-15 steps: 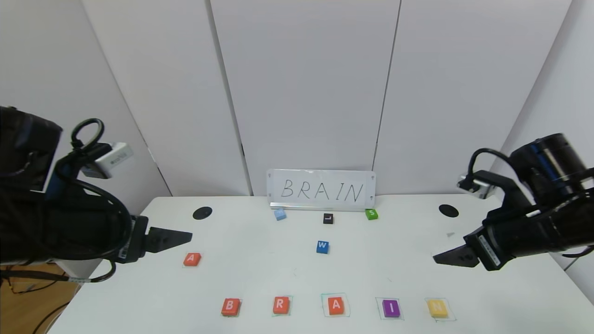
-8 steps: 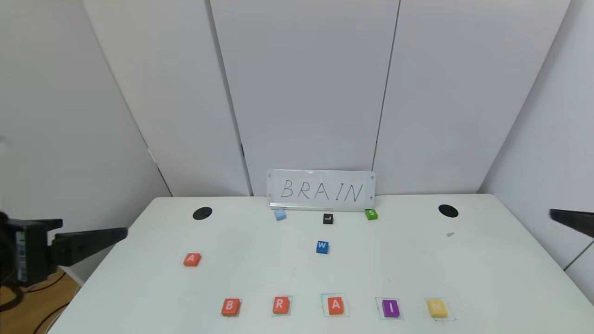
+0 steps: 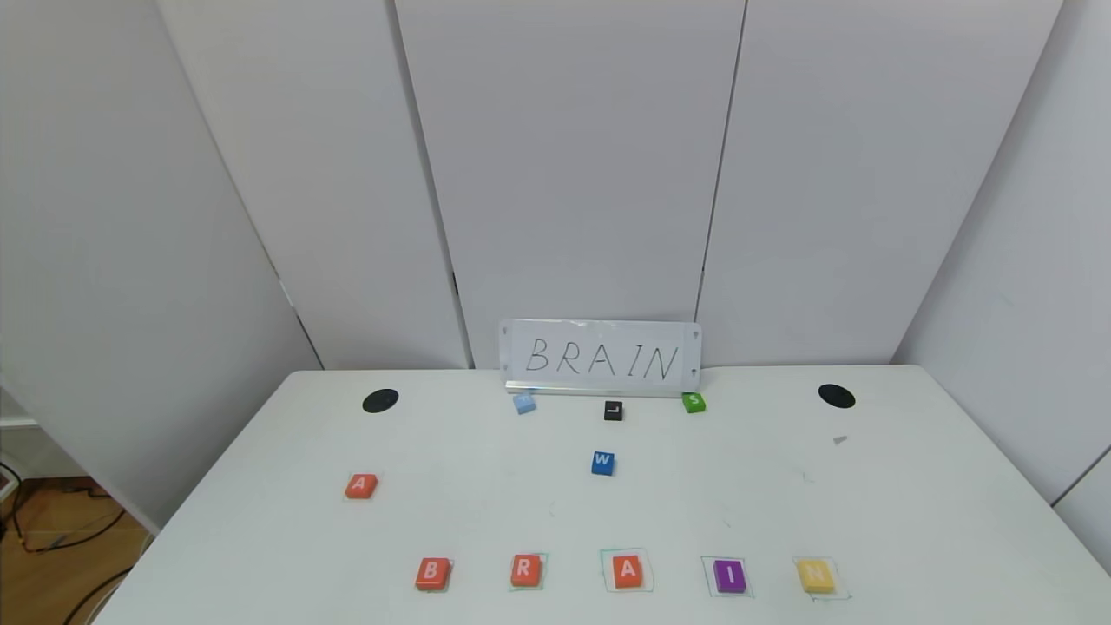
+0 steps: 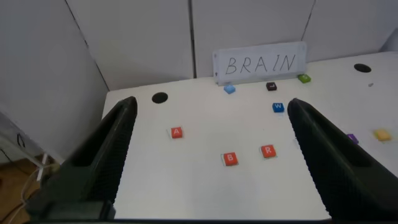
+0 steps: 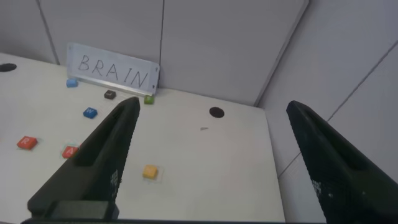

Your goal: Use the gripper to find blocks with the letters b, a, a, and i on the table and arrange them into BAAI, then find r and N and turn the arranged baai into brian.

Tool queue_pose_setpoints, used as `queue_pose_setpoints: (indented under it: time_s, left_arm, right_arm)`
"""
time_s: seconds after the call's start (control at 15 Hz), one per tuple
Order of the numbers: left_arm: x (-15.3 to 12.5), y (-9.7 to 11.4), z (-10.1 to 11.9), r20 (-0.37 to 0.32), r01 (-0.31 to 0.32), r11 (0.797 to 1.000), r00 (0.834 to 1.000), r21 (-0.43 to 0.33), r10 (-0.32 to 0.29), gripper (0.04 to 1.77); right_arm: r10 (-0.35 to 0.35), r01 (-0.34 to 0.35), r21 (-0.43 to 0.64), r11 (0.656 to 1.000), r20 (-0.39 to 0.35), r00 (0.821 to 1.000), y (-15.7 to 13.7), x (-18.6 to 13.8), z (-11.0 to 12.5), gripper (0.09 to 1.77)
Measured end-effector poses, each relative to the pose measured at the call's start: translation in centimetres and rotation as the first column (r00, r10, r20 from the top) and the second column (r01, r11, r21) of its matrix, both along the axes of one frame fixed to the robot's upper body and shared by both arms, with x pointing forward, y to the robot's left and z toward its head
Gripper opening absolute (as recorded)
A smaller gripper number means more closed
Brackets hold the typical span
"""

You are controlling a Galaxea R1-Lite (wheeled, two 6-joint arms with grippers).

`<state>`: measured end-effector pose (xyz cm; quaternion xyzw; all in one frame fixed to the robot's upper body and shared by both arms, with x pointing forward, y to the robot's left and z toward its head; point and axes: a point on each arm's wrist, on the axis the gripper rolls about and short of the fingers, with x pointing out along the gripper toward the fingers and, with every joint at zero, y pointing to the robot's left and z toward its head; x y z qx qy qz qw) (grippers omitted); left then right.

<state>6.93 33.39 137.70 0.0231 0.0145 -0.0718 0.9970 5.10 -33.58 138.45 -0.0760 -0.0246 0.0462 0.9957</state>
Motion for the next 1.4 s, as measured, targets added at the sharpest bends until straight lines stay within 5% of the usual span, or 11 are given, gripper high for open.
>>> queue_pose_setpoints:
  time_s: [0.4,0.53,0.67,0.93,1.07,1.13,1.27,1.4]
  left_arm:
    - [-7.1,0.0,-1.1,0.279,-0.007,0.998,0.960,0.055,-0.009,1.72]
    - [-8.7,-0.2,-2.2,0.337,-0.017,0.996,0.941,0.085,-0.013,1.72]
    - [-9.4,-0.3,-4.1,0.364,-0.036,0.995,0.932,0.090,0.001,1.72]
    - [-7.6,-0.1,-7.3,0.370,-0.148,0.988,0.921,0.035,0.124,1.72]
    - [-5.8,0.0,-9.0,0.372,-0.158,0.987,0.918,0.031,0.135,1.72]
    - [-4.7,0.0,-10.2,0.352,-0.160,0.987,0.926,0.035,0.137,1.72]
    - [-2.3,0.0,-13.6,0.266,-0.156,0.986,0.954,0.051,0.137,1.72]
    - [-0.6,-0.1,-17.4,0.121,-0.138,0.988,0.984,0.063,0.129,1.72]
  right_arm:
    - [-0.030,0.034,-0.006,0.999,0.291,0.956,0.0,-8.3,-2.9,1.70]
    - [-0.141,0.138,0.031,0.990,0.336,0.931,-0.1,-9.5,-4.4,1.70]
    - [-0.260,0.239,0.102,0.966,0.350,0.900,-0.4,-9.6,-5.2,1.70]
    - [-0.247,0.211,0.129,0.969,0.476,0.844,-0.4,-5.8,-7.1,1.70]
    - [-0.209,0.185,0.096,0.978,0.471,0.857,-0.3,-2.6,-10.1,1.70]
    - [-0.193,0.176,0.079,0.981,0.435,0.880,-0.3,-1.1,-12.2,1.70]
    - [-0.173,0.157,0.085,0.984,0.231,0.957,-0.2,1.0,-16.5,1.70]
    - [-0.115,0.112,0.089,0.990,0.024,0.993,-0.1,1.7,-19.2,1.70]
